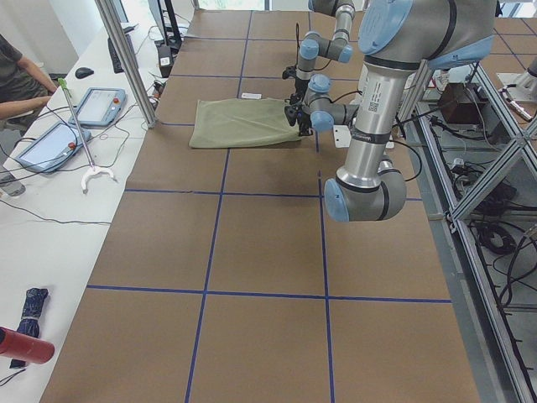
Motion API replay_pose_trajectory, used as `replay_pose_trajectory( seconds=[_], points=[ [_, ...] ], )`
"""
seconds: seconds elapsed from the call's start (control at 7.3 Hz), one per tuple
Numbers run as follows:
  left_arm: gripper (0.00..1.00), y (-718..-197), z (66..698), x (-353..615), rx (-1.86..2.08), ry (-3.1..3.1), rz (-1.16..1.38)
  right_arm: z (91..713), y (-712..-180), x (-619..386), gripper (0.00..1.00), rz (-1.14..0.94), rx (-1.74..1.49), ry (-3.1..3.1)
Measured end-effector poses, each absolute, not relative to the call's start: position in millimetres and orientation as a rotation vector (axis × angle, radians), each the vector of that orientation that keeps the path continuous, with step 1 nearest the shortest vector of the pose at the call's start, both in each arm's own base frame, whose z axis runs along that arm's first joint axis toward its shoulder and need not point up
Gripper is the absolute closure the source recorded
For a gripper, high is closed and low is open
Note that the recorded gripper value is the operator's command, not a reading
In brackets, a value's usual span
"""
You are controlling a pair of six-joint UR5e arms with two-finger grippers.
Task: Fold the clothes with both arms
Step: 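Grasp the near edge corners of the olive shirt with both grippers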
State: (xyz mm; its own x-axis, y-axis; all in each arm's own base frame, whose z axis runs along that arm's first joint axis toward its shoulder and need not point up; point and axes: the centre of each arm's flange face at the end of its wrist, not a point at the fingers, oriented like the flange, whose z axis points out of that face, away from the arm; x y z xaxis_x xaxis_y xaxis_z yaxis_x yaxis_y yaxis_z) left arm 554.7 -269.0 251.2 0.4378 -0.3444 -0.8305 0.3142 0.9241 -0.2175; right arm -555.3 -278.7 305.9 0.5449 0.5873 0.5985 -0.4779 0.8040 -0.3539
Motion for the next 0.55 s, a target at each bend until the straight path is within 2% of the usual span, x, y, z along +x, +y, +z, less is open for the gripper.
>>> replay_pose_trajectory(
  seconds=[0.27, 0.41, 0.55],
  points=[
    [1.0, -269.1, 252.0, 554.9, -0.032, 1.038, -0.41, 304.2, -278.6, -555.2, 0.91, 0.634, -0.157, -0.771],
    [1.0, -268.8, 252.4, 555.4, -0.033, 1.038, -0.409, 302.0, -278.8, -555.6, 0.98, 0.634, -0.157, -0.774],
    [1.0, -268.8, 253.0, 555.7, -0.033, 1.036, -0.409, 298.3, -279.1, -556.3, 1.0, 0.632, -0.158, -0.78]
  ],
)
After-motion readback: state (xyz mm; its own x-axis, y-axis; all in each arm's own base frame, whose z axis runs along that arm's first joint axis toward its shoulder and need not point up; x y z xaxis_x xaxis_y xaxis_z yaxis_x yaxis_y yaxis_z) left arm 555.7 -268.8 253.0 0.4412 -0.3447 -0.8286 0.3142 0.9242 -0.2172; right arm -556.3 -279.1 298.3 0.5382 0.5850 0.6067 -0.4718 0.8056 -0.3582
